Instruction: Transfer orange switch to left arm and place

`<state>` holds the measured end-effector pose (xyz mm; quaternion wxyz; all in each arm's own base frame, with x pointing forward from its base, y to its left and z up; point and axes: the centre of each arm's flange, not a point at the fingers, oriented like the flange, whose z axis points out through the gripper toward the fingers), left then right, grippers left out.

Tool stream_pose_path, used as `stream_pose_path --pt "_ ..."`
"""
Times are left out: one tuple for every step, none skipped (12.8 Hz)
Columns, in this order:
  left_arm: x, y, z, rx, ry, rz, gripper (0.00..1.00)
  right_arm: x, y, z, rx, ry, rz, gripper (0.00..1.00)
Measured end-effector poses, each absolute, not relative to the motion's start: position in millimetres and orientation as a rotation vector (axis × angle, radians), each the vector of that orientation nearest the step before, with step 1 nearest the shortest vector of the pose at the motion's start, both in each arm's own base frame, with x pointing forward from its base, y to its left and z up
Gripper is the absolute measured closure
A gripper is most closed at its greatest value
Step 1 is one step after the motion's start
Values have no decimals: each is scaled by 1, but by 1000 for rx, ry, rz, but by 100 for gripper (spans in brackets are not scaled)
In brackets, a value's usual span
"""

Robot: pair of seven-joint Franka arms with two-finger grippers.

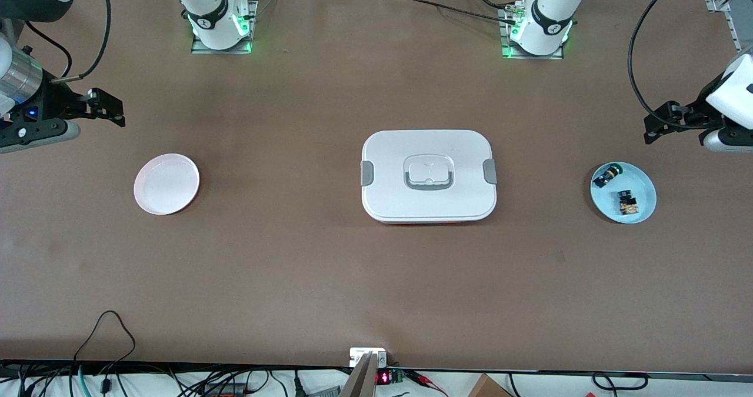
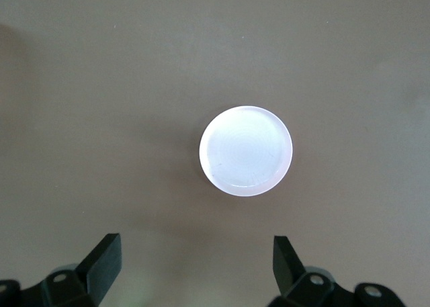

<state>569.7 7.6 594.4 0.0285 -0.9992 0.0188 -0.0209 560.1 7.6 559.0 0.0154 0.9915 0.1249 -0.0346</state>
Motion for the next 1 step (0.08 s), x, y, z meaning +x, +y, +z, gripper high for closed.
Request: stream_pose_path --pt "570 8 595 -3083 59 -69 0 560 7 559 3085 388 -107 0"
